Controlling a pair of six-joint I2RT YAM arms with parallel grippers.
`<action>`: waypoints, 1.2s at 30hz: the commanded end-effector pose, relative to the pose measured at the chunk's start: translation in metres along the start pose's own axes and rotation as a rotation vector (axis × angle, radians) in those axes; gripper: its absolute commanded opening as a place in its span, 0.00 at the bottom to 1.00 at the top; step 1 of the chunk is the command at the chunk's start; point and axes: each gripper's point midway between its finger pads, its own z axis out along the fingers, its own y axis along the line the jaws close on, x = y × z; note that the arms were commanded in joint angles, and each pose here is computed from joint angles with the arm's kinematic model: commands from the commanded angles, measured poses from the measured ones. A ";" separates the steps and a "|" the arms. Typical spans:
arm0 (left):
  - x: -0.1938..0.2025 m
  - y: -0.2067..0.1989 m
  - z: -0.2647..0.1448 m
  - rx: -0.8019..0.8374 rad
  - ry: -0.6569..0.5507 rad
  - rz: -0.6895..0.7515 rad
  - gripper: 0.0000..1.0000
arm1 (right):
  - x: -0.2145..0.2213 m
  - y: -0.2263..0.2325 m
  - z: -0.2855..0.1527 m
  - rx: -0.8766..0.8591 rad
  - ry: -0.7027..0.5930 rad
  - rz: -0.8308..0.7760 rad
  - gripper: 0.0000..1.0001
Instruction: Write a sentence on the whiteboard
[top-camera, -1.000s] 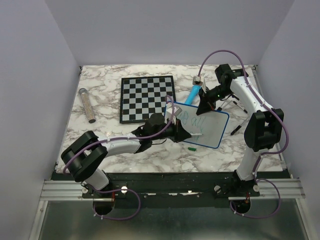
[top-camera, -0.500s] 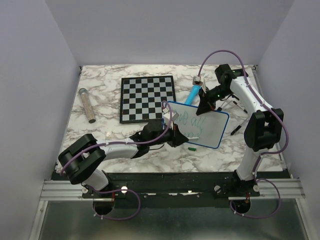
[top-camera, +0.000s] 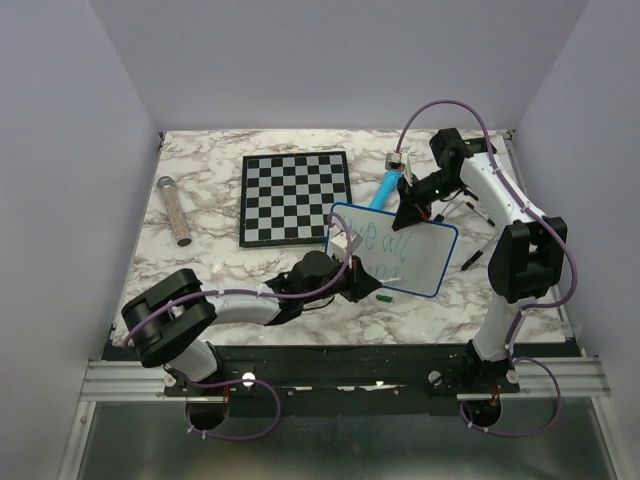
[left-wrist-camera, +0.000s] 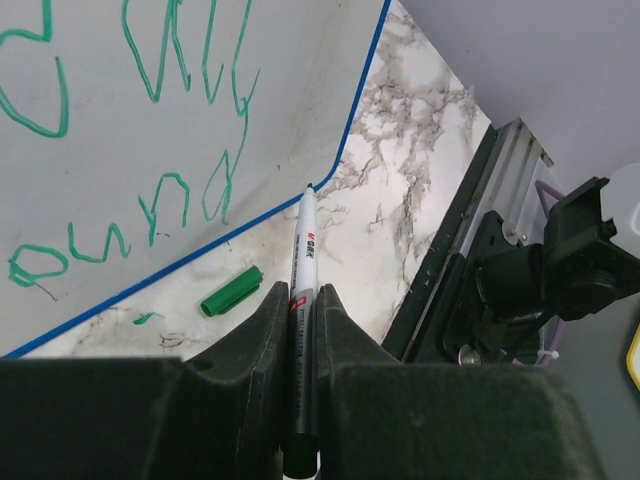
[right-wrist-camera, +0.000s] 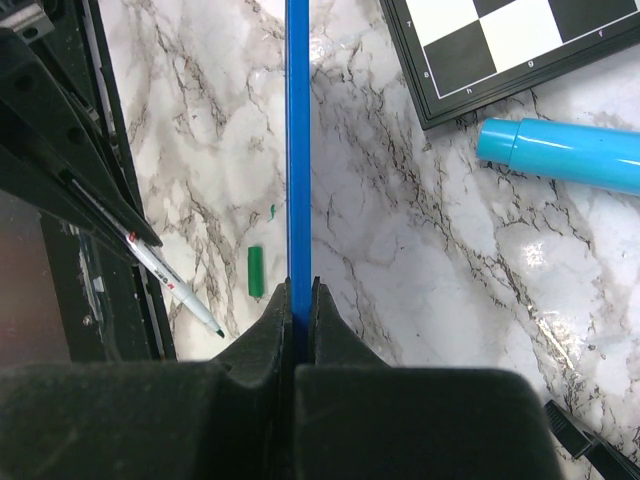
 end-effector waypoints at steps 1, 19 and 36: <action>-0.004 -0.005 0.011 -0.034 -0.049 0.037 0.00 | -0.004 0.003 0.006 -0.038 -0.030 0.015 0.00; -0.007 -0.010 0.017 -0.142 -0.111 0.137 0.00 | -0.004 0.003 0.005 -0.037 -0.032 0.016 0.00; -0.017 -0.005 -0.005 -0.185 -0.179 0.150 0.00 | -0.005 0.003 0.004 -0.019 -0.032 0.001 0.00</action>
